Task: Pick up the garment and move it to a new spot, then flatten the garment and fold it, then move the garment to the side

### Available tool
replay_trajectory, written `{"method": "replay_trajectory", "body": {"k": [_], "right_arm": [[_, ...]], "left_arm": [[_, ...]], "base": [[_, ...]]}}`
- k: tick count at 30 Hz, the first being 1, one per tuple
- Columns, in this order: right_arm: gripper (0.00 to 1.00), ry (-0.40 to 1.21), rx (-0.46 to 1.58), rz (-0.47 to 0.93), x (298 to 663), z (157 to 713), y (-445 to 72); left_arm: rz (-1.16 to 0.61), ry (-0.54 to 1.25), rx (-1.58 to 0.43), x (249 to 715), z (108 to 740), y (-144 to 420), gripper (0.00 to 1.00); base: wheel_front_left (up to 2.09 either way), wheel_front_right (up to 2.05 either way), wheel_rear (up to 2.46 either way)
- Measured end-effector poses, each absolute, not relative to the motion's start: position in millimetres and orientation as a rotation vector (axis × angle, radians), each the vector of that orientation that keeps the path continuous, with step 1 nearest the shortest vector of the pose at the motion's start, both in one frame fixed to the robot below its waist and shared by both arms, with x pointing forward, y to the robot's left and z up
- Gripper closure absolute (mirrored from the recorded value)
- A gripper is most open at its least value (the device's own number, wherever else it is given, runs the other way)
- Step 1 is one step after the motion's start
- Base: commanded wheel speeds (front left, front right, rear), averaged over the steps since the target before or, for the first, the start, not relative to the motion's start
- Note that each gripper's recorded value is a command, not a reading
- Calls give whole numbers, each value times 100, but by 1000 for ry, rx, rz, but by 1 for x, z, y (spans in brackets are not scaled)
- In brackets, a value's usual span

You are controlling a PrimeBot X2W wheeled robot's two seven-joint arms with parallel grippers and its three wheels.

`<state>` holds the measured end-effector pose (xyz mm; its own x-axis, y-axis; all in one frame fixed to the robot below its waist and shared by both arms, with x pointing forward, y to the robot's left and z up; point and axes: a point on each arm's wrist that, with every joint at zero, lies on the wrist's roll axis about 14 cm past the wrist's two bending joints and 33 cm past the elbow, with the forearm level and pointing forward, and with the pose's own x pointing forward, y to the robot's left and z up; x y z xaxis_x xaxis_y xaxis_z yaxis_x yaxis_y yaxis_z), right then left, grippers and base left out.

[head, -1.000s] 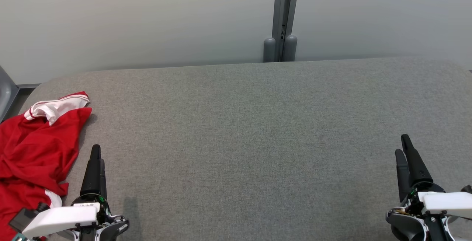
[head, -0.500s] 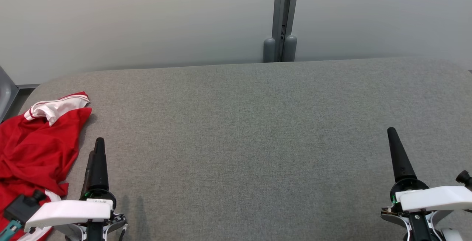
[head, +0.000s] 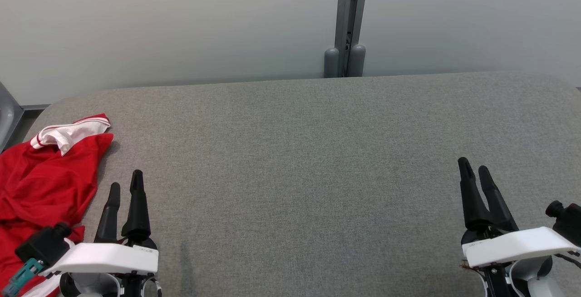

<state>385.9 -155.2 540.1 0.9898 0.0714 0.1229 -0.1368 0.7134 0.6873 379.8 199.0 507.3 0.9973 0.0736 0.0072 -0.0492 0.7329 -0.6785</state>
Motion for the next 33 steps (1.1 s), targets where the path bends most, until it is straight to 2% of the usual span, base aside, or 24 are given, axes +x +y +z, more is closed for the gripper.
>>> {"method": "replay_trajectory", "body": {"k": [17,33], "right_arm": [[0,-118,509,149,385,544,-145],[0,-163,353,168,385,551,-141]], "left_arm": [[83,-32,-501,379,505,198,0],[55,-68,-362,380,513,193,0]], "base": [[0,0,0],[0,0,0]]}}
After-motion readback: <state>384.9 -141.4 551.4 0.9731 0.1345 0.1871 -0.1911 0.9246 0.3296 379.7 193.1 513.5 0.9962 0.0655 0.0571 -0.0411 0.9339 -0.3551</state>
